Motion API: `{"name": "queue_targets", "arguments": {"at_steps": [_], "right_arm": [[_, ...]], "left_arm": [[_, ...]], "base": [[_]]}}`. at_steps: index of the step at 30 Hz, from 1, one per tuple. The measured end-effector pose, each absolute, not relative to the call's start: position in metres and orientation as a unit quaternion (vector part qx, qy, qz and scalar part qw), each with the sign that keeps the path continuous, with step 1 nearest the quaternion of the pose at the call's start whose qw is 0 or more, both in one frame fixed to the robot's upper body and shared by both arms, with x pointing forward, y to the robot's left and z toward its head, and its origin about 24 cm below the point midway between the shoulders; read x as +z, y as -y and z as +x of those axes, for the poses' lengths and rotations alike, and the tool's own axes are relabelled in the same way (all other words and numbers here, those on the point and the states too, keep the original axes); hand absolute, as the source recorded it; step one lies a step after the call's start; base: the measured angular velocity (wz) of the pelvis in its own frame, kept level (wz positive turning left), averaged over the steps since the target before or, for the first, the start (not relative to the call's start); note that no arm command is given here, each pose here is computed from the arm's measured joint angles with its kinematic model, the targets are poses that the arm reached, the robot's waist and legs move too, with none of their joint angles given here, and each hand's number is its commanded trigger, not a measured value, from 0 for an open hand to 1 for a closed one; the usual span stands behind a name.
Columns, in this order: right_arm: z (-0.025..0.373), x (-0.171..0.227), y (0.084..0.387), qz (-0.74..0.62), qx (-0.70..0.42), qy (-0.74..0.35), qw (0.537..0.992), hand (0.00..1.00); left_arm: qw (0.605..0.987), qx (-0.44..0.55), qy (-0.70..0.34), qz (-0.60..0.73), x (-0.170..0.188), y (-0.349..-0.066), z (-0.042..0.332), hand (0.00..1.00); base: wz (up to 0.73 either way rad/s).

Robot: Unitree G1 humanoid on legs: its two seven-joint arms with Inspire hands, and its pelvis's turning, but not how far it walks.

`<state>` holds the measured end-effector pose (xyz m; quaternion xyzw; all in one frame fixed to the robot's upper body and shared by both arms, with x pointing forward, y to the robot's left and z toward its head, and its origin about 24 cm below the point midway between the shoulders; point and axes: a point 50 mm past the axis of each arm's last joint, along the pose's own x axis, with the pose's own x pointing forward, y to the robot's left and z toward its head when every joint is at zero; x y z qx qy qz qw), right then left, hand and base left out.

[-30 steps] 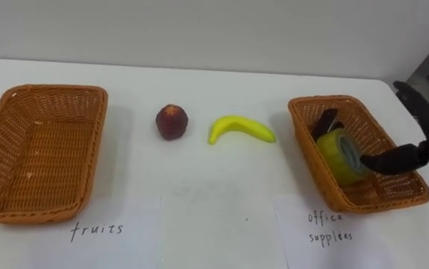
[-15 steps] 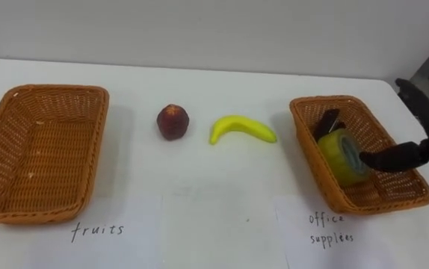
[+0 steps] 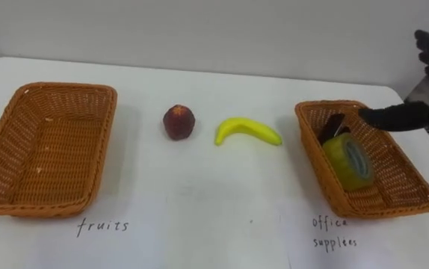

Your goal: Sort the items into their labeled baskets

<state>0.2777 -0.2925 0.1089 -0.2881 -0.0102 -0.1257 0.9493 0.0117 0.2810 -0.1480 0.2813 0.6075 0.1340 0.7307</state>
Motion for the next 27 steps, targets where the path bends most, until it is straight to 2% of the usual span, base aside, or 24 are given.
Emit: {"name": "queue_targets", "arguments": {"at_steps": [4, 10, 21, 27], "right_arm": [[0.286, 0.121, 0.289, -0.284, -0.126, 0.033, 0.95, 0.0], [0.29, 0.115, 0.275, -0.29, -0.098, 0.029, 0.952, 0.0], [0.291, 0.111, 0.268, -0.294, -0.071, 0.023, 0.953, 0.0], [0.294, 0.099, 0.251, -0.305, -0.032, 0.01, 0.952, 0.0]], "left_arm": [[0.721, 0.135, -0.619, 0.281, -0.149, -0.281, 0.005, 0.0], [0.714, 0.132, -0.629, 0.277, -0.15, -0.279, -0.003, 0.0], [0.72, 0.133, -0.622, 0.277, -0.149, -0.28, 0.004, 0.0], [0.722, 0.133, -0.616, 0.284, -0.148, -0.283, 0.009, 0.0]], "base": [[0.08], [0.12], [0.03], [0.01]]}}
